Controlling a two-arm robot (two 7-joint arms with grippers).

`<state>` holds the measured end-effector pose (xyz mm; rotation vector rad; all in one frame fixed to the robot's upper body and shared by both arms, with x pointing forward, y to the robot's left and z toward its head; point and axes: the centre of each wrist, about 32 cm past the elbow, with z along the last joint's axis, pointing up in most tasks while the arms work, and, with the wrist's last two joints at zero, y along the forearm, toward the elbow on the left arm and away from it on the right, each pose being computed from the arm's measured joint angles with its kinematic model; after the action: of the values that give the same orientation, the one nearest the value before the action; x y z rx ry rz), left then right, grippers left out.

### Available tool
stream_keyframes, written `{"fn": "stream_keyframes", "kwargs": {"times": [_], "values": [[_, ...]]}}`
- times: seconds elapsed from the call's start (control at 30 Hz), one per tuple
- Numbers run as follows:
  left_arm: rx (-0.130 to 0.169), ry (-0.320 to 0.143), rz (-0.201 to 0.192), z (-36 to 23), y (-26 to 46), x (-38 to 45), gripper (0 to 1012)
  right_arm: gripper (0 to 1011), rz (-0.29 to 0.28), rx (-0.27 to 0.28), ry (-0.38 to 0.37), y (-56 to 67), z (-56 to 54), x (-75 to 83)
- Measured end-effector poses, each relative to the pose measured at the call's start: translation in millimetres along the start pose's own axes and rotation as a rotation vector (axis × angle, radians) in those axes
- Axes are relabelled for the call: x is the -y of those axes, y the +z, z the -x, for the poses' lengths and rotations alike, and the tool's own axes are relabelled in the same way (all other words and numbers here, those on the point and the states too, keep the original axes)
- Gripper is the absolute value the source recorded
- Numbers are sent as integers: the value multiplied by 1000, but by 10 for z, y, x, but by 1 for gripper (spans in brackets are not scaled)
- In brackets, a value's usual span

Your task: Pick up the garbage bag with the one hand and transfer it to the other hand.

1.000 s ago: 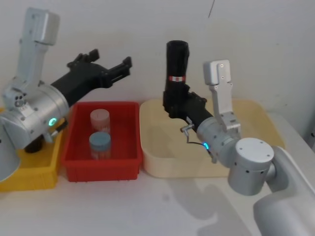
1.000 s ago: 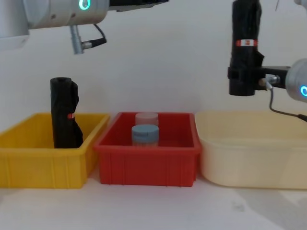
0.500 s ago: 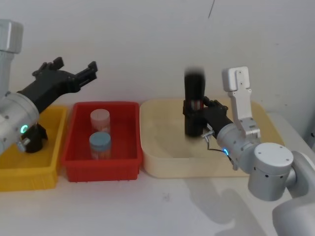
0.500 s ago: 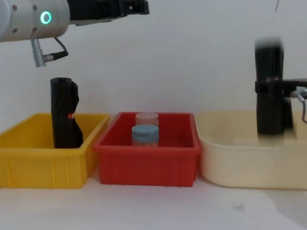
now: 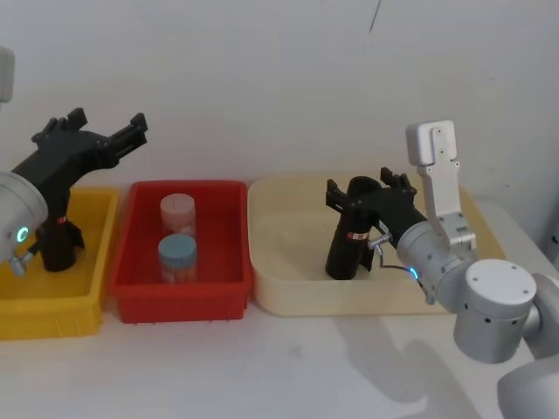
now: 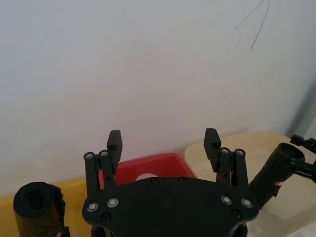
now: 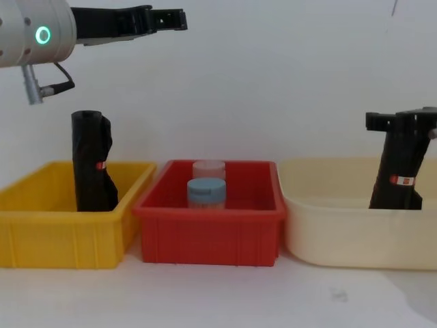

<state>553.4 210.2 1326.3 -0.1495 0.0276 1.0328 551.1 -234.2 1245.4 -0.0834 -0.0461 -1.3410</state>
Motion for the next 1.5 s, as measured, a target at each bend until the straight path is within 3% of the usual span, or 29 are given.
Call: {"fn": "stream_keyframes", "kwargs": {"times": [0.47, 0.73, 1.1, 1.5], "values": [[-2, 18, -2, -37, -12, -23, 1001, 1004, -115, 39, 21, 189, -24, 81], [-2, 22, -1, -45, -14, -28, 1001, 1004, -172, 59, 97, 349, -11, 142], [-2, 24, -2, -50, -16, -32, 1001, 1004, -159, 60, 231, 456, 95, 179], [-2, 26, -2, -53, -16, -34, 1001, 1004, -80, 55, 424, 568, 420, 60]]}}
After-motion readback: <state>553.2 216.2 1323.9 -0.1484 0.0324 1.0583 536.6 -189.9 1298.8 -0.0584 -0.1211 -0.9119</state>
